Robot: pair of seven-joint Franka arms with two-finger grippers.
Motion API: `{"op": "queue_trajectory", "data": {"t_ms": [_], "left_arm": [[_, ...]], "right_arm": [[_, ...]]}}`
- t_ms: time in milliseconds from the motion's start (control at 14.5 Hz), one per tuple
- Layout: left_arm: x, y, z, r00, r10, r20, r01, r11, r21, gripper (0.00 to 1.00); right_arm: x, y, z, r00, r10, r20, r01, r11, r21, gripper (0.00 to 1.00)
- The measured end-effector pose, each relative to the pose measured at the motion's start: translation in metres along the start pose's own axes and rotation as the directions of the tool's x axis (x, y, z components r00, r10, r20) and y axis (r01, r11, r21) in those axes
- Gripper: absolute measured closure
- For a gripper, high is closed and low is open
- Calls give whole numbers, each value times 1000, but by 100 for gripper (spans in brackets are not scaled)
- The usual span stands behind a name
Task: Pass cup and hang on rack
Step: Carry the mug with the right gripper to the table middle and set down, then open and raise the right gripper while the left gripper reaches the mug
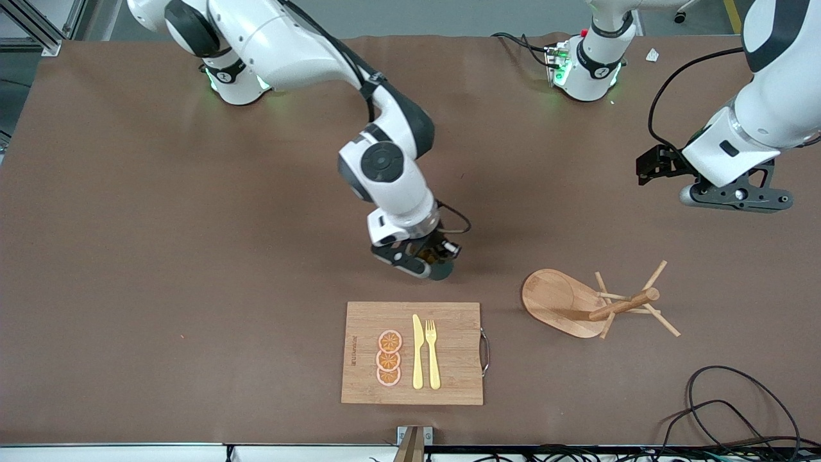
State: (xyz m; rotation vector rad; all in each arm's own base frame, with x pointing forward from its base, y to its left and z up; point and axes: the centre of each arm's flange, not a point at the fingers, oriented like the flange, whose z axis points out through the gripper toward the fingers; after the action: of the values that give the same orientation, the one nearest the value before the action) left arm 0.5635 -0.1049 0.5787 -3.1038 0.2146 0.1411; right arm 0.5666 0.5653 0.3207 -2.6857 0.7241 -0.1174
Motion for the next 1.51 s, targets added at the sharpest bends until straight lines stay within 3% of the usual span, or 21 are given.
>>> {"op": "queue_trajectory", "data": {"t_ms": [206, 551, 688, 826, 964, 1101, 1308, 1377, 1514], "left_arm": [[3, 2, 7, 1000, -8, 12, 8, 1000, -1, 0], [-1, -4, 1, 1000, -29, 13, 29, 1000, 0, 0], [-2, -2, -1, 999, -30, 12, 30, 1000, 1, 0], [-2, 1, -1, 999, -49, 14, 49, 999, 2, 0], [-3, 5, 0, 998, -59, 17, 59, 998, 3, 0], [-4, 15, 0, 997, -71, 22, 71, 997, 6, 0], [-6, 47, 11, 991, -123, 45, 122, 992, 16, 0], [-4, 60, 20, 989, -139, 51, 138, 990, 29, 0], [1, 92, 41, 983, -178, 48, 173, 980, 99, 0]], "right_arm": [[-31, -3, 22, 1000, -6, 10, 5, 1000, 8, 96], [-23, 2, 38, 1000, 4, 0, -4, 1000, 12, 93], [-23, 2, 37, 1000, 4, -1, -4, 1000, 14, 78], [-22, 0, 34, 1000, 3, -2, -3, 1000, 19, 73], [-18, -4, 27, 1000, 6, -4, -6, 1000, 19, 56], [-1, -1, 13, 1000, 22, -3, -22, 999, -37, 37], [70, 21, -33, 1000, 27, 6, -26, 988, -149, 7], [98, 32, -58, 1000, 6, 20, -2, 982, -189, 1], [158, 64, -112, 997, -45, 66, 61, 965, -256, 0]]}}
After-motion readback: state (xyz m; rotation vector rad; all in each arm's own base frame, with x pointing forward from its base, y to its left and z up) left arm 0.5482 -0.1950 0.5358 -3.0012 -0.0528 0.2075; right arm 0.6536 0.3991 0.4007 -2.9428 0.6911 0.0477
